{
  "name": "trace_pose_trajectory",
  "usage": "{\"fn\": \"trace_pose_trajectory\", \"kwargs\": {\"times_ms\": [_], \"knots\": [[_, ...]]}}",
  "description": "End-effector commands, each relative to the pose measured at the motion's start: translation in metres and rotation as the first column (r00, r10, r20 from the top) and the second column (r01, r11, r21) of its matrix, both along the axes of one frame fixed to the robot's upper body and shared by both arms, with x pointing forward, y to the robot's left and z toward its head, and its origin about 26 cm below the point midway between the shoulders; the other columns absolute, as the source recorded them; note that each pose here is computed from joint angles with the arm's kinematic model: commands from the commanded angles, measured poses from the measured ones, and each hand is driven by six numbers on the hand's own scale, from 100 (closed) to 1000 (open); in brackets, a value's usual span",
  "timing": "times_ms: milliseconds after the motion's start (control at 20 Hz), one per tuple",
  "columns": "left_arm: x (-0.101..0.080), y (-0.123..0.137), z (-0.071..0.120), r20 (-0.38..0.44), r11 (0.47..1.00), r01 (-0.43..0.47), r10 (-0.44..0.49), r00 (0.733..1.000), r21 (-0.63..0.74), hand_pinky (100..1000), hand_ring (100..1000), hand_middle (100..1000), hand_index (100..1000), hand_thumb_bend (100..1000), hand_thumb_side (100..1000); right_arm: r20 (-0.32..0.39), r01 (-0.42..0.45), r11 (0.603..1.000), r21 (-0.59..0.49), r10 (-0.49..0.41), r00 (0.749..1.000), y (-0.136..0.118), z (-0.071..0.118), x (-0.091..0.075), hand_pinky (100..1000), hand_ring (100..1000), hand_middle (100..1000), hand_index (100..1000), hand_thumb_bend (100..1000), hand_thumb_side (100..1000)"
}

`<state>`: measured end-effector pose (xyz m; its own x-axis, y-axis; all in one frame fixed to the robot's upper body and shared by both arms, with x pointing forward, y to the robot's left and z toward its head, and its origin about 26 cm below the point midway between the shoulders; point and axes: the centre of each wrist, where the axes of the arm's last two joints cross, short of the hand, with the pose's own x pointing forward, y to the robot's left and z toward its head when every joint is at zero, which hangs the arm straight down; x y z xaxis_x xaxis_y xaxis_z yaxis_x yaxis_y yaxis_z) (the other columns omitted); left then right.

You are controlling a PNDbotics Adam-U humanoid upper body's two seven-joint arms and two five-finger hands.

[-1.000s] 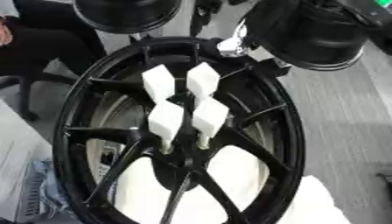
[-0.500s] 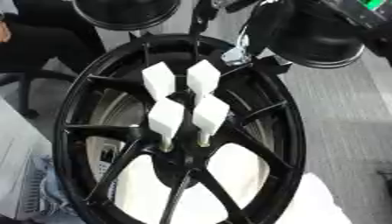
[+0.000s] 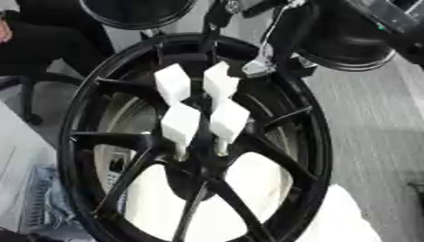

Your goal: Pull the pin out of the wheel hub.

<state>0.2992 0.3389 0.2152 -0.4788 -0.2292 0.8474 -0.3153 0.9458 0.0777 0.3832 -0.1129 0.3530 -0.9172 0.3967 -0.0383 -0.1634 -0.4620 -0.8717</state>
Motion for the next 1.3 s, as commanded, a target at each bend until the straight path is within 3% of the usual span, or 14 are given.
{"fn": "trace_pose_trajectory", "kwargs": {"times_ms": [50, 700, 1300], "knots": [[-0.001, 0.001, 0.007, 0.018, 1.000, 0.001, -0.001, 1.000, 0.014, 770, 790, 743, 884, 650, 341, 0.027, 0.007, 1.000, -0.001, -0.007, 1.000, -0.005, 0.007, -0.001, 914, 886, 823, 873, 210, 487], [-0.001, 0.000, 0.005, 0.017, 1.000, 0.006, -0.006, 1.000, -0.002, 771, 789, 743, 884, 647, 343, 0.044, 0.045, 0.999, -0.026, -0.043, 0.998, -0.009, -0.004, 0.012, 914, 886, 823, 880, 227, 467], [-0.001, -0.001, 0.004, 0.018, 1.000, 0.007, -0.007, 1.000, -0.016, 771, 790, 743, 883, 641, 342, 0.014, 0.069, 0.997, -0.027, -0.069, 0.998, -0.009, -0.013, 0.020, 910, 882, 816, 876, 255, 412]]}}
